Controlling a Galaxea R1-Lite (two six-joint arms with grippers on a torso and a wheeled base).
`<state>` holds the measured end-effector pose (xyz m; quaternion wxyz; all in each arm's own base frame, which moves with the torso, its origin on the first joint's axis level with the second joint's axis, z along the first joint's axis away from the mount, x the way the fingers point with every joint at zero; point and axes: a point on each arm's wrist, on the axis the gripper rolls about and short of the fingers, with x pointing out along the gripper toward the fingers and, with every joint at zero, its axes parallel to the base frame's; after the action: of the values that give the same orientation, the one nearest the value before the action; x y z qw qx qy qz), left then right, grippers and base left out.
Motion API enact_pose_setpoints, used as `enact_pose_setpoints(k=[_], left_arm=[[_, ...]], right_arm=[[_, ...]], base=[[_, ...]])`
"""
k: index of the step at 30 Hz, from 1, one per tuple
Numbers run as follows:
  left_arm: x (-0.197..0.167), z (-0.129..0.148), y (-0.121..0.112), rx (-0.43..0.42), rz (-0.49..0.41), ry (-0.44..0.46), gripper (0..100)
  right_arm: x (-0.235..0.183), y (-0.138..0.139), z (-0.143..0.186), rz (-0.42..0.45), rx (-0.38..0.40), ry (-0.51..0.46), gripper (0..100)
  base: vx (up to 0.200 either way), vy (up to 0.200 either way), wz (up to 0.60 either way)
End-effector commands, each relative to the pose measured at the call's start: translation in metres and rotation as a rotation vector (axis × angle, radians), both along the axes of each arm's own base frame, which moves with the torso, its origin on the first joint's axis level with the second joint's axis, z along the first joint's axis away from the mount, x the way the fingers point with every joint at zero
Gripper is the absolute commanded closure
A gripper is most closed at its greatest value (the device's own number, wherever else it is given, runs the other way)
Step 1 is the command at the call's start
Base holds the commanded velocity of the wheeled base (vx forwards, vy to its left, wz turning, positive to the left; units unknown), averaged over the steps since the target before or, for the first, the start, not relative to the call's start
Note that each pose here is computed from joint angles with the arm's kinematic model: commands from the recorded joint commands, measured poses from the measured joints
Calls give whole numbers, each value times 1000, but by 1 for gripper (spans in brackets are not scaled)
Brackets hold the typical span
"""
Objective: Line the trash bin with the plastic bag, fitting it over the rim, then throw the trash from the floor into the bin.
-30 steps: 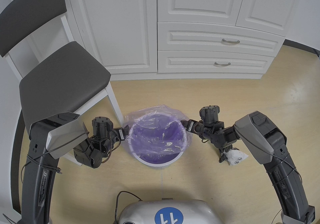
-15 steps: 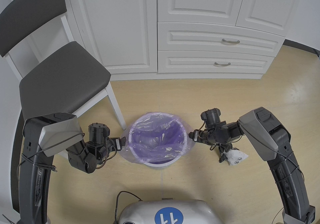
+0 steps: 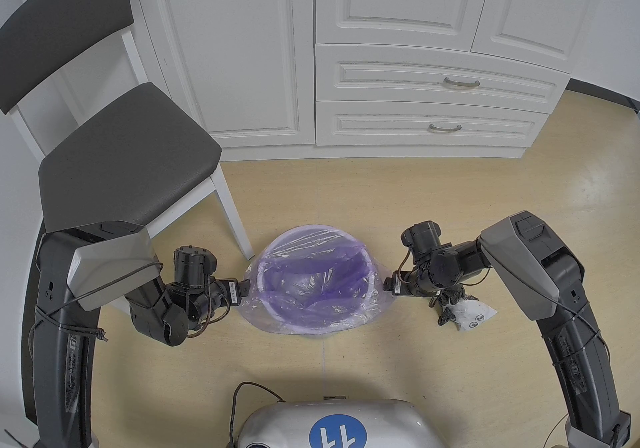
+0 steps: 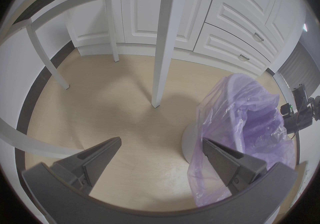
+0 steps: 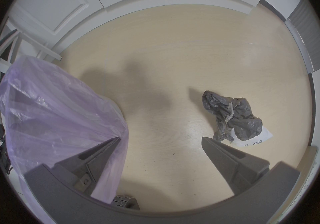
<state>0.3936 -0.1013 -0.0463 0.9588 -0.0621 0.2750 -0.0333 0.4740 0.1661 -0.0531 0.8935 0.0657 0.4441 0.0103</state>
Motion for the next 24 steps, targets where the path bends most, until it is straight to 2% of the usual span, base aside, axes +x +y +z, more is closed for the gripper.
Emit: enact_pose_setpoints(k=[1,7,10,16,24], left_arm=[[-2,12,0,-8,-1,-27,0],[-12,33,-3,-29,-39,-46,0],[-17,37,-7,-29,-55,-48,0],[-20,35,-6,-25,-52,-39,0],[-25,53,-4,-9,-65,-92,0]], right_arm=[[-5,-5,34,-8,6,-34,0],[-30,-14,80,32,-12,-54,0],[-49,-20,105,80,-36,-85,0],[-66,-20,100,166,-63,-139,0],[-79,-23,114,190,-74,-195,0]], base=[[0,0,0],[0,0,0],[0,0,0],[0,0,0],[0,0,0]])
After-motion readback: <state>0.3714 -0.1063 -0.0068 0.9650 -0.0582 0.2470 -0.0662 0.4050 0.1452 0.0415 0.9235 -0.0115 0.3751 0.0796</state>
